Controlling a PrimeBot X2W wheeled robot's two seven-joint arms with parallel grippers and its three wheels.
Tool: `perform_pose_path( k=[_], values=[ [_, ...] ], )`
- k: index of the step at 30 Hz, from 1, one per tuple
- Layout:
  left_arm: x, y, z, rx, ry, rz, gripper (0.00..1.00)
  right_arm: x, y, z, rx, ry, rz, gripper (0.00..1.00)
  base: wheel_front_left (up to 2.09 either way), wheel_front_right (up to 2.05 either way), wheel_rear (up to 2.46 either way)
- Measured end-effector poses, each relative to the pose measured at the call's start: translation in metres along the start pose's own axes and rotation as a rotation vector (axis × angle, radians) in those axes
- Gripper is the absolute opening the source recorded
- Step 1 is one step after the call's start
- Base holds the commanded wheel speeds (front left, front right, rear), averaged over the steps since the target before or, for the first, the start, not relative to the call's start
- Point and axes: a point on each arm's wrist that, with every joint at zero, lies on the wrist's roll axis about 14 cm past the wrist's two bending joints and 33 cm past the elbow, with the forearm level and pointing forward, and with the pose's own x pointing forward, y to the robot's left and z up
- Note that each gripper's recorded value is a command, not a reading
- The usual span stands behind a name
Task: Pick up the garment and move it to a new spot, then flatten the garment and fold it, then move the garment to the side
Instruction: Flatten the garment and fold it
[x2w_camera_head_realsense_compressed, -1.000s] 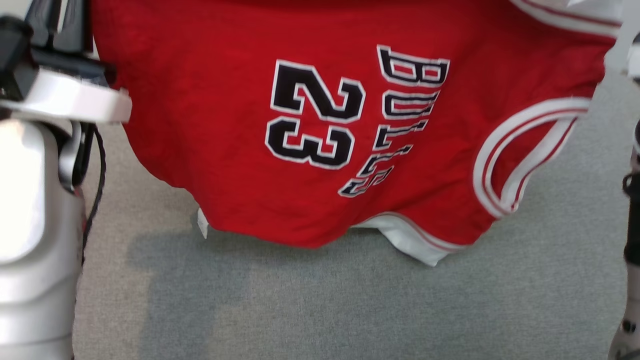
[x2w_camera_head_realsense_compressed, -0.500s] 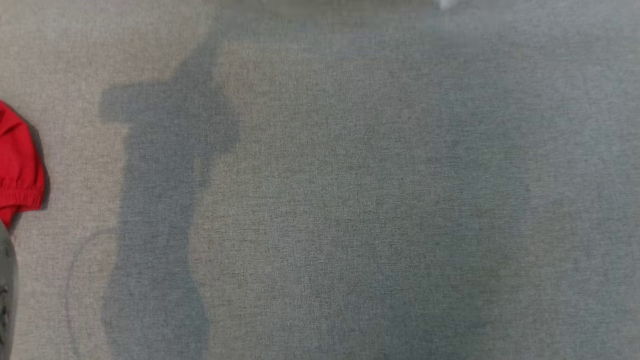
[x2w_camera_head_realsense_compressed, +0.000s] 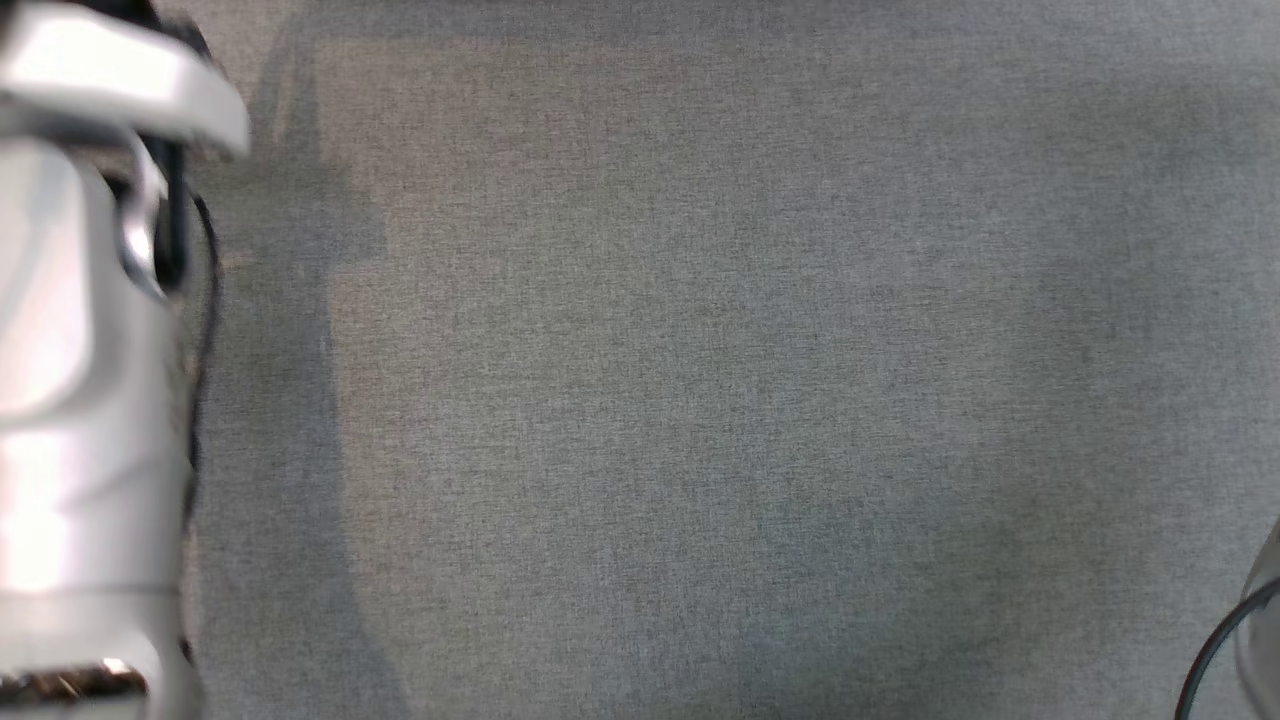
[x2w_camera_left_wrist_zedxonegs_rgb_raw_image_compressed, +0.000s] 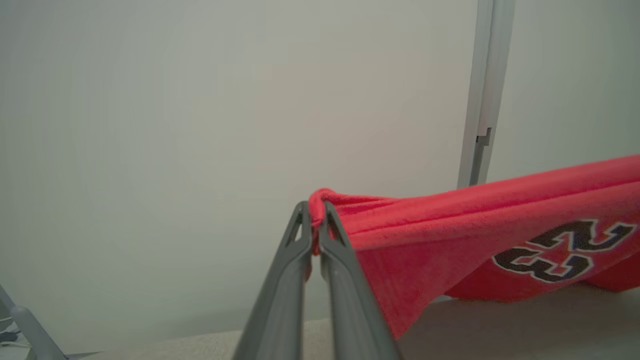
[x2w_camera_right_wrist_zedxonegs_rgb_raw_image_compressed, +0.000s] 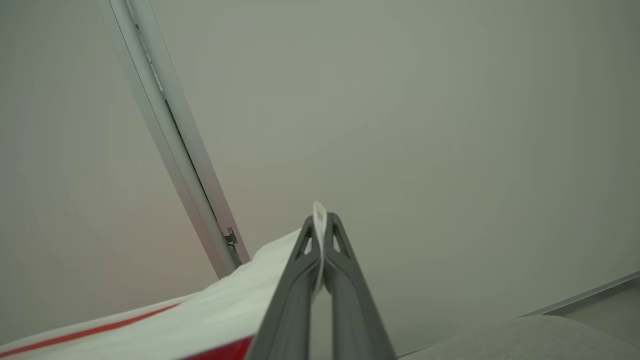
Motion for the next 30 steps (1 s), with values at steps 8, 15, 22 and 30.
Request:
perform_pose_path(
  k=[8, 15, 22, 30],
  values=[
    [-0.092, -0.015, -0.095, -0.134, 0.258, 0.051, 0.0, -0.102, -0.058, -0.08, 0.045, 0.231, -0.138, 0.0, 0.0, 0.0, 0.0],
    [-0.142, -0.018, -0.107, -0.162, 0.334, 0.076, 0.0, -0.172, -0.077, -0.09, 0.073, 0.315, -0.195, 0.0, 0.0, 0.0, 0.0],
    [-0.188, -0.018, -0.103, -0.177, 0.372, 0.1, 0.0, -0.226, -0.091, -0.083, 0.103, 0.348, -0.262, 0.0, 0.0, 0.0, 0.0],
    [-0.245, -0.022, -0.096, -0.209, 0.405, 0.113, 0.0, -0.274, -0.094, -0.072, 0.119, 0.372, -0.287, 0.0, 0.0, 0.0, 0.0]
  ],
)
